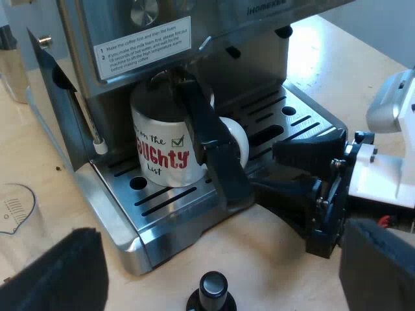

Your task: Remove mug from coffee machine

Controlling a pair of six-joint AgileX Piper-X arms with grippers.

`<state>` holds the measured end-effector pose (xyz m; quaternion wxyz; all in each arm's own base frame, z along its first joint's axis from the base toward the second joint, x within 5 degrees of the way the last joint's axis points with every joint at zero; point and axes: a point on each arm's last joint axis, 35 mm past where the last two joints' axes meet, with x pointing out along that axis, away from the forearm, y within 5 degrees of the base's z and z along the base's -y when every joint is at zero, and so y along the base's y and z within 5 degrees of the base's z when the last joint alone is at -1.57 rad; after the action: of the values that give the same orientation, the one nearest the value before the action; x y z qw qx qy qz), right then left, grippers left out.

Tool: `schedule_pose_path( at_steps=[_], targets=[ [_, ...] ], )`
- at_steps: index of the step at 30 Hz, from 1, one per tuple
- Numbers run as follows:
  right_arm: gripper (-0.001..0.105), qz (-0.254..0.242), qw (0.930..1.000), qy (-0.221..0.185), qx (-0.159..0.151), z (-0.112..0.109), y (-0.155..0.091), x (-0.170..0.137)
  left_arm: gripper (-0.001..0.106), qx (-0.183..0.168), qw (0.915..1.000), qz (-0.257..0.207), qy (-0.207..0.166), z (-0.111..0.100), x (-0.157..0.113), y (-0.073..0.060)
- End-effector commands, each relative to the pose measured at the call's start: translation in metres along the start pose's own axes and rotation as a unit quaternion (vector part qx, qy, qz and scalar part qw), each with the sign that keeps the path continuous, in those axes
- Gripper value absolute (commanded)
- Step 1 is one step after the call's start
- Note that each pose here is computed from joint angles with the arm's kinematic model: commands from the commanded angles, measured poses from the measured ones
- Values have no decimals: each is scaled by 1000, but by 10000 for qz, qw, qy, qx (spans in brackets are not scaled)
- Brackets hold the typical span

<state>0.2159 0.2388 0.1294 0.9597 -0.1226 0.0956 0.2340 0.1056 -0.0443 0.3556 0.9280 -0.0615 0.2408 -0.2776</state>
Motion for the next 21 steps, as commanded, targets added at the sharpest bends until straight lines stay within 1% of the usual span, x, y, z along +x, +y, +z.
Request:
schedule_pose_path(
  at_steps=[1, 2, 3, 6, 11, 14, 16, 17, 21],
  targets=[
    [64, -54, 9999, -135, 16, 5, 1, 6, 87, 49, 9999, -68, -78, 3, -2, -2],
    [64, -75, 9998, -163, 2, 7, 1, 9, 87, 49, 9999, -68, -78, 3, -2, -2],
    [64, -137, 9996, -228, -92, 13, 4, 17, 87, 49, 9999, -68, -78, 3, -2, -2],
    [64, -165, 9994, -234, -205, 16, 6, 25, 87, 49, 9999, -68, -78, 3, -2, -2],
    [64, -341, 9990, -267, -138, 19, -2, 40, 87, 49, 9999, -68, -78, 3, -2, -2],
    [64, -387, 9989, -244, -124, 19, -8, 44, 87, 49, 9999, -68, -78, 3, -2, -2],
    [64, -377, 9989, -242, -116, 19, -10, 45, 87, 49, 9999, -68, -78, 3, -2, -2],
    [64, -257, 9993, -221, -130, 18, -11, 45, 87, 49, 9999, -68, -78, 3, -2, -2],
    [64, -86, 9997, -26, -210, 13, -10, 46, 87, 49, 9999, -68, -78, 3, -2, -2]
  ],
)
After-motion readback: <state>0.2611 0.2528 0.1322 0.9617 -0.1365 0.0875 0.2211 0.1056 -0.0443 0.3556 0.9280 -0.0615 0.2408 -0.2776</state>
